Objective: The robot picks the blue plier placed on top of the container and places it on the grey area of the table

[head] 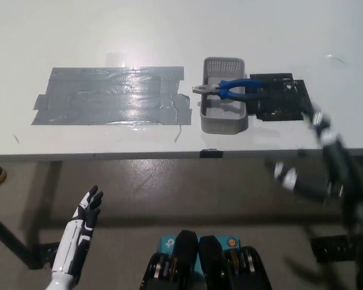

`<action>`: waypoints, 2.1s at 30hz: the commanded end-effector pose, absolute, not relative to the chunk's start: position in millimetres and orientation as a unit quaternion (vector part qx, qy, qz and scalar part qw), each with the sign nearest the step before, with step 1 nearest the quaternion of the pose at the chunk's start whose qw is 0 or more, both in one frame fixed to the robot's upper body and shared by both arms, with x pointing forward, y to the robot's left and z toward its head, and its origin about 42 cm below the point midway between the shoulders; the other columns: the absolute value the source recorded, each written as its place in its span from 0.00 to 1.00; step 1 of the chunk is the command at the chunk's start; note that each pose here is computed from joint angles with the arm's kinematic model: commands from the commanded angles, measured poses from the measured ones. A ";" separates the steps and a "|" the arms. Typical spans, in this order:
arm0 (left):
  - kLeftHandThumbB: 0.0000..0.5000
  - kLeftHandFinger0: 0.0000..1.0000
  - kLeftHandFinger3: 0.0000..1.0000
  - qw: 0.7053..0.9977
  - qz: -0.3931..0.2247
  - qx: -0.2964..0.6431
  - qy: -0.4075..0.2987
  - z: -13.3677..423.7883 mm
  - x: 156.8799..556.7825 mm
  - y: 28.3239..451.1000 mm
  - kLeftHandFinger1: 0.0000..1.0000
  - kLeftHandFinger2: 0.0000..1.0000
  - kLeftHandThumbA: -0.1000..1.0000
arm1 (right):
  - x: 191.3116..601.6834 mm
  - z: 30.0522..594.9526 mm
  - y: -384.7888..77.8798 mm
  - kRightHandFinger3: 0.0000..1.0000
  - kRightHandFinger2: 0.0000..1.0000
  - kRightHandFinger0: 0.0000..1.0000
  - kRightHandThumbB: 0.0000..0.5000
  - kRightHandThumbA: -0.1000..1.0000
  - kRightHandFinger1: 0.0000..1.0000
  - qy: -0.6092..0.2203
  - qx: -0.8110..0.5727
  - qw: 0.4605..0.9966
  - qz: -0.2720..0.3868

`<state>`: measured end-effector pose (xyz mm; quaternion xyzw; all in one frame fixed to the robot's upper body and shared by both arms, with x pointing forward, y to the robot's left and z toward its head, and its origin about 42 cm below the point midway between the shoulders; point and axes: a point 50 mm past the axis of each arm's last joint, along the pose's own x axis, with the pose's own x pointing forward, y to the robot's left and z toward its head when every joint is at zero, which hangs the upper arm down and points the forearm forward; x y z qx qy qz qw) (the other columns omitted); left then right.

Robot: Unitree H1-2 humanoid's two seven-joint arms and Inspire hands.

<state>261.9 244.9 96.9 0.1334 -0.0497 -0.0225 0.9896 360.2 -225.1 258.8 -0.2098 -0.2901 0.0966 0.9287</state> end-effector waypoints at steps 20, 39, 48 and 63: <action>0.00 1.00 1.00 0.986 -0.025 0.138 -0.086 110.8 268.7 243.6 1.00 1.00 1.00 | 543.4 408.8 -162.5 1.00 1.00 1.00 0.64 1.00 1.00 -0.071 -0.552 0.812 0.178; 0.00 1.00 1.00 0.983 -0.032 0.153 -0.097 116.9 276.8 242.4 1.00 1.00 1.00 | 573.2 401.8 -107.7 1.00 1.00 1.00 0.89 1.00 1.00 0.025 -0.568 0.795 0.212; 0.00 1.00 1.00 0.983 -0.031 0.151 -0.100 120.6 280.7 243.8 1.00 1.00 1.00 | 575.6 398.5 -81.8 1.00 1.00 1.00 0.83 1.00 1.00 0.030 -0.619 0.757 0.208; 0.01 1.00 1.00 0.984 -0.034 0.142 -0.105 125.5 282.8 244.7 1.00 1.00 1.00 | 585.0 365.5 -90.6 1.00 1.00 1.00 0.75 1.00 1.00 0.062 -0.650 0.738 0.168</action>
